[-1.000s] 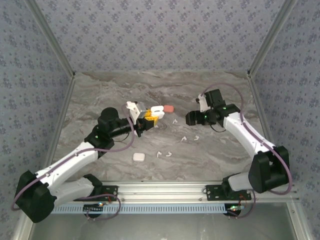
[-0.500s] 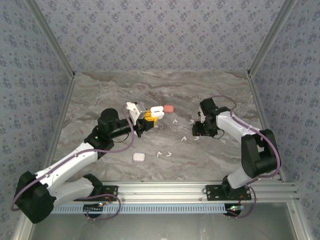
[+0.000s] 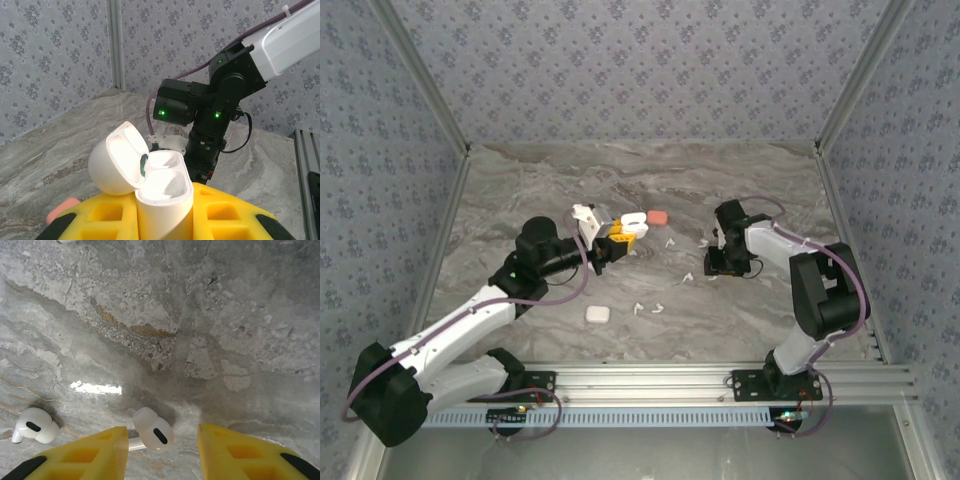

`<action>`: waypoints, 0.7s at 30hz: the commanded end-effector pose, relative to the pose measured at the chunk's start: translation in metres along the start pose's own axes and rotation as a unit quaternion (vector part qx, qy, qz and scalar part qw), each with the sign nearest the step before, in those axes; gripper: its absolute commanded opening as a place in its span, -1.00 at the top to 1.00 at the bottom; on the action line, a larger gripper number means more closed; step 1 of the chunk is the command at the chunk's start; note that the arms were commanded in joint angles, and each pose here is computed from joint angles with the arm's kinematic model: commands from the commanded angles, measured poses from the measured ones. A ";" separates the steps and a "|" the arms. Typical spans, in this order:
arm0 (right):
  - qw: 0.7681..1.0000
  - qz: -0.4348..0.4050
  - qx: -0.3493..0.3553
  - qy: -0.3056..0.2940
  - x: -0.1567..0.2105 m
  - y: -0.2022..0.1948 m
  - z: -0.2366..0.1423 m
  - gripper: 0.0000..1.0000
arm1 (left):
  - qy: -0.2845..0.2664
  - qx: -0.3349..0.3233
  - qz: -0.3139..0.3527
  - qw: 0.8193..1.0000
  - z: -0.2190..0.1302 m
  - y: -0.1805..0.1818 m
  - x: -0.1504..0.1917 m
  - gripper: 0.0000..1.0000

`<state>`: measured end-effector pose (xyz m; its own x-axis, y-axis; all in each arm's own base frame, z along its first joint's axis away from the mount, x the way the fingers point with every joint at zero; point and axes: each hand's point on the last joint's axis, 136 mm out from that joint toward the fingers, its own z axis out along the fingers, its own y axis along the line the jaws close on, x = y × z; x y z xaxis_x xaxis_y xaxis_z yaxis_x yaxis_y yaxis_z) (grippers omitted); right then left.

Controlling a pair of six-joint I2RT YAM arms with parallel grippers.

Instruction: Insert wireless bluetooth earbuds into charging case

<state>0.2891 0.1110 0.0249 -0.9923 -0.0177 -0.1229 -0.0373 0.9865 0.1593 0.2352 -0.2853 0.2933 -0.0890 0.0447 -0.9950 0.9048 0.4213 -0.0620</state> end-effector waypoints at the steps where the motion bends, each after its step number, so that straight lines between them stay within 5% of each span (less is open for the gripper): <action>1: 1.000 0.009 -0.004 0.011 0.003 0.003 0.006 0.19 | -0.016 -0.001 0.015 1.000 0.002 -0.001 -0.013 1.00; 13: 1.000 -0.006 0.002 0.018 0.003 0.005 0.012 0.41 | -0.015 -0.001 0.015 1.000 0.002 -0.001 -0.013 1.00; 21: 0.997 -0.059 0.018 -0.045 -0.013 0.008 -0.018 0.51 | -0.014 -0.001 0.012 1.000 0.003 -0.001 -0.012 1.00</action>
<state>0.2897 0.1162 0.0231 -0.9877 -0.0742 -0.1375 -0.0924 0.9870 0.1313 0.2377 -0.2853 0.2902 -0.0966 0.0507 -0.9940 0.8993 0.4324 -0.0653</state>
